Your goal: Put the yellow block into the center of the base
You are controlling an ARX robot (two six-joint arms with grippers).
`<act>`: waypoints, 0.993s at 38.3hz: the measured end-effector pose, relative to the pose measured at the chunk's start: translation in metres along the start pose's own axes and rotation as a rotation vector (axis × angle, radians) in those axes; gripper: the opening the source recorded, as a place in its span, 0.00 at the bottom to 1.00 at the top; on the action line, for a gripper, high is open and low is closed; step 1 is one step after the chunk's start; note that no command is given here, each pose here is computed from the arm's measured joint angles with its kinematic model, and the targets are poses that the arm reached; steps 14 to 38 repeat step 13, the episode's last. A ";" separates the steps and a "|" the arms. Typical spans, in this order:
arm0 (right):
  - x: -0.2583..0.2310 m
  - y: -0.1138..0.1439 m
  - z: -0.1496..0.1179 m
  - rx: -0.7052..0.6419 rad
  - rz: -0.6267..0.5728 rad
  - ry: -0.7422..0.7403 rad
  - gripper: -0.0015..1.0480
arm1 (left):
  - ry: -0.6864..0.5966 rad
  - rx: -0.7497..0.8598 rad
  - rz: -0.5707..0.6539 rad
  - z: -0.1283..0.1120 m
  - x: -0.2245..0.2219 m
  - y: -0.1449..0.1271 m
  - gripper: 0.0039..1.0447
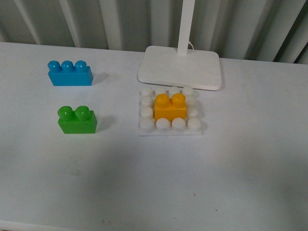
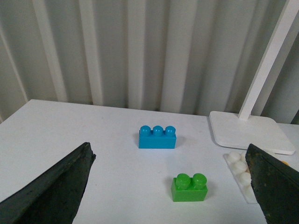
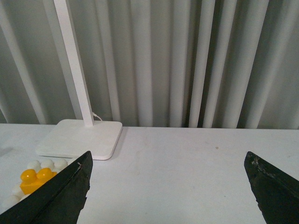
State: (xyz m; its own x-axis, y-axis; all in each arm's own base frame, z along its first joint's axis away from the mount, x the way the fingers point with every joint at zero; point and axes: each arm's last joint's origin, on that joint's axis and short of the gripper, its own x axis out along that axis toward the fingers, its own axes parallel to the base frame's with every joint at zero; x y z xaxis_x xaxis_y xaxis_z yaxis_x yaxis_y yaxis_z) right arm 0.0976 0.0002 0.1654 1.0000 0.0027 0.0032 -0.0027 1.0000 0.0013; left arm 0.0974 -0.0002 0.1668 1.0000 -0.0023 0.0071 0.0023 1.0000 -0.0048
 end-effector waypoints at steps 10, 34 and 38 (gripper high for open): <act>0.000 0.000 0.000 0.000 0.000 0.000 0.91 | 0.000 0.000 0.000 0.000 0.000 0.000 0.94; 0.000 0.000 0.000 0.000 0.000 0.000 0.91 | 0.000 0.000 0.000 0.000 0.000 0.000 0.94; 0.000 0.000 0.000 0.000 0.000 0.000 0.91 | 0.000 0.000 0.000 0.000 0.000 0.000 0.94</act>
